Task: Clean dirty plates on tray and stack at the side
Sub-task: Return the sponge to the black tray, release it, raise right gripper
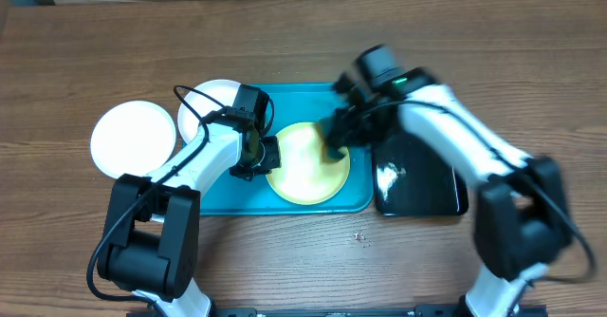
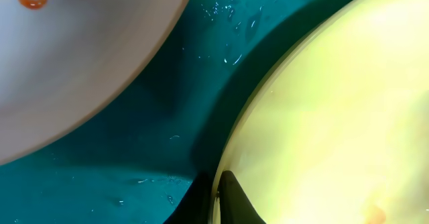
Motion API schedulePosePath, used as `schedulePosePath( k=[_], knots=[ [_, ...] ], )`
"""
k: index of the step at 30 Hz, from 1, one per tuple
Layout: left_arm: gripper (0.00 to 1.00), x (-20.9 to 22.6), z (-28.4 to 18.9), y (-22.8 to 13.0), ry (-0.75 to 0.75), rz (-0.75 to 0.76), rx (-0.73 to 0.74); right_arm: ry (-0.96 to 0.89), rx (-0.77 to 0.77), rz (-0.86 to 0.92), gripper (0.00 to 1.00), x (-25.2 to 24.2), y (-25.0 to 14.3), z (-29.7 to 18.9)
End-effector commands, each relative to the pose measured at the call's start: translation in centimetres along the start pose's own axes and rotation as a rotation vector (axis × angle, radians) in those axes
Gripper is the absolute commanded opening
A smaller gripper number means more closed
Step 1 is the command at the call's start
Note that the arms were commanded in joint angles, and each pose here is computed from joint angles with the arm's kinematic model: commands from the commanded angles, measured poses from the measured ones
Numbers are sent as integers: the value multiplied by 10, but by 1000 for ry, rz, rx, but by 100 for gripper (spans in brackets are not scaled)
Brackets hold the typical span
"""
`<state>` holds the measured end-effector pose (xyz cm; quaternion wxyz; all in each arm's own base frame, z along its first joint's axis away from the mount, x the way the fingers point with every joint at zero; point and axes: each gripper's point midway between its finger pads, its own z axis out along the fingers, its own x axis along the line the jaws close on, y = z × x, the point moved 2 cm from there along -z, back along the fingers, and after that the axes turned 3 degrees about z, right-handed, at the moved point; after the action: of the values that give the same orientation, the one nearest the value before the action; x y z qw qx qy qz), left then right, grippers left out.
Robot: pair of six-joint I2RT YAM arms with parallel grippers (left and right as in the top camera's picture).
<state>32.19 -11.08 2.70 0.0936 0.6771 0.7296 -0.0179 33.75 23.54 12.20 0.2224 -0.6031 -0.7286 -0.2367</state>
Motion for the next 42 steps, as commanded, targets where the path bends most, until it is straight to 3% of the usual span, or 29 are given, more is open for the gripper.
schedulePosePath(
  k=[1, 8, 13, 19, 20, 22, 23, 26, 31, 33, 38, 42],
  knots=[
    [8, 4, 7, -5, 19, -11, 19, -3, -134, 1, 4, -11, 13, -69],
    [17, 4, 7, -5, 19, -11, 19, -261, -145, 213, 4, -98, -1, -99],
    [24, 4, 7, -5, 20, -11, 20, -371, -125, 271, 4, -133, -17, -81],
    [25, 4, 7, -6, 21, -9, 24, -405, -148, 274, 4, -162, -29, -51],
    [25, 3, 7, -6, 20, -9, 24, -404, -150, 272, 19, -164, -30, -48],
    [32, 3, 7, -6, 20, -8, 24, -399, -150, 272, 34, -165, -32, -45],
    [39, 3, 7, -6, 20, -7, 24, -397, -150, 271, 38, -164, -31, -46],
    [47, 2, 7, -7, 20, -3, 25, -397, -166, 259, 49, -159, -24, -57],
    [49, 0, 7, -9, 21, 3, 29, -405, -222, 287, 56, -146, 0, -106],
    [49, -1, 8, -9, 21, 7, 29, -426, -260, 325, 75, -146, 7, -134],
    [47, -5, 8, -11, 20, 20, 29, -498, -385, 472, 98, -170, 14, -200],
    [25, -9, 9, -15, 23, 36, 38, -506, -407, 545, 100, -192, 5, -217]
  ],
)
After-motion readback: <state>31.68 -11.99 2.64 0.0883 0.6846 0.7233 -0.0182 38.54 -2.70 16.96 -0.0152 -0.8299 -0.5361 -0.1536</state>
